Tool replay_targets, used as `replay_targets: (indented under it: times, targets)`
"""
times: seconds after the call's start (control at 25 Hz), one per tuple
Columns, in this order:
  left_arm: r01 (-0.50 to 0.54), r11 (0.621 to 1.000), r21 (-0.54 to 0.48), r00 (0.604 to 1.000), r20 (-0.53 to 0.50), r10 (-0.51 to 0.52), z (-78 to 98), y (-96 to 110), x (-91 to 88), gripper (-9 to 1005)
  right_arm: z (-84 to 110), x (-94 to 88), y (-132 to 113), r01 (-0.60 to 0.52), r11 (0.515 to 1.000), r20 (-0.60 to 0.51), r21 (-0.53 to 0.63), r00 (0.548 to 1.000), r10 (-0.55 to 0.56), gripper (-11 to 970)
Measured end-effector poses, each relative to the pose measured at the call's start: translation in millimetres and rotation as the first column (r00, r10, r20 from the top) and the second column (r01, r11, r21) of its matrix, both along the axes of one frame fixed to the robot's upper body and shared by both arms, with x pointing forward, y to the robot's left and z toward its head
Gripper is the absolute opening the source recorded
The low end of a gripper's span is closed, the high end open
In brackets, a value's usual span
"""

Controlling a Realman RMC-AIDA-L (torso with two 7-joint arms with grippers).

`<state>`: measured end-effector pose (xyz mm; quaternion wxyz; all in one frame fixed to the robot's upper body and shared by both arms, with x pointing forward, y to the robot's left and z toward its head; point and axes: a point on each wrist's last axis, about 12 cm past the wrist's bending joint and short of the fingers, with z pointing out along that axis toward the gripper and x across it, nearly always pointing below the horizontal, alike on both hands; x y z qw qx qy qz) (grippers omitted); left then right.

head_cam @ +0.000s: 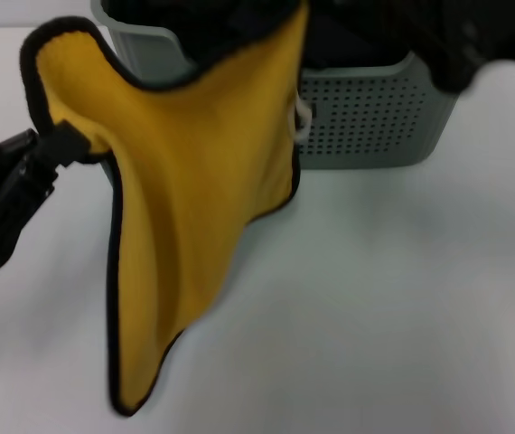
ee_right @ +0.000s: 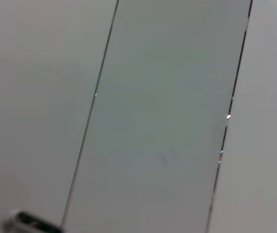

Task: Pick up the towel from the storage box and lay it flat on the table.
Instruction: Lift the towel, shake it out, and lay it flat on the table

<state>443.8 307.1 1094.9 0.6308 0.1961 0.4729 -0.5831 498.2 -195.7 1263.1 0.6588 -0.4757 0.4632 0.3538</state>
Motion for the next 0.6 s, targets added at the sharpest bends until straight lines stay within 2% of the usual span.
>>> replay_targets:
  times: [0.08,0.12,0.16,0.4,0.52,0.6]
  targets:
    - [0.065,0.997,0.030,0.998,0.006,-0.066,5.5,3,1.0,10,-2.3,-14.5,-9,-0.027,0.999,-0.015,-0.022,1.000,0.026,33]
    - [0.065,0.997,0.030,0.998,0.006,-0.066,5.5,3,1.0,10,-3.9,-21.2,-14,-0.042,0.999,-0.028,-0.032,0.999,0.041,33]
    - [0.135,0.989,0.062,0.991,0.003,-0.135,11.2,7,0.6,10,-5.2,-29.6,-20,-0.068,0.997,-0.046,-0.042,0.997,0.066,33]
    - [0.249,0.959,0.132,0.968,0.003,-0.252,18.9,13,-7.8,9,-13.8,-65.1,-55,-0.203,0.974,-0.162,-0.100,0.969,0.186,35]
    - [0.307,0.942,0.138,0.952,-0.038,-0.304,21.8,15,-12.8,9,-20.8,-80.2,-74,-0.277,0.955,-0.233,-0.104,0.940,0.247,36]
    - [0.325,0.936,0.135,0.945,-0.076,-0.318,21.4,18,-14.8,9,-28.0,-87.0,-87,-0.288,0.954,-0.280,-0.083,0.925,0.255,37]
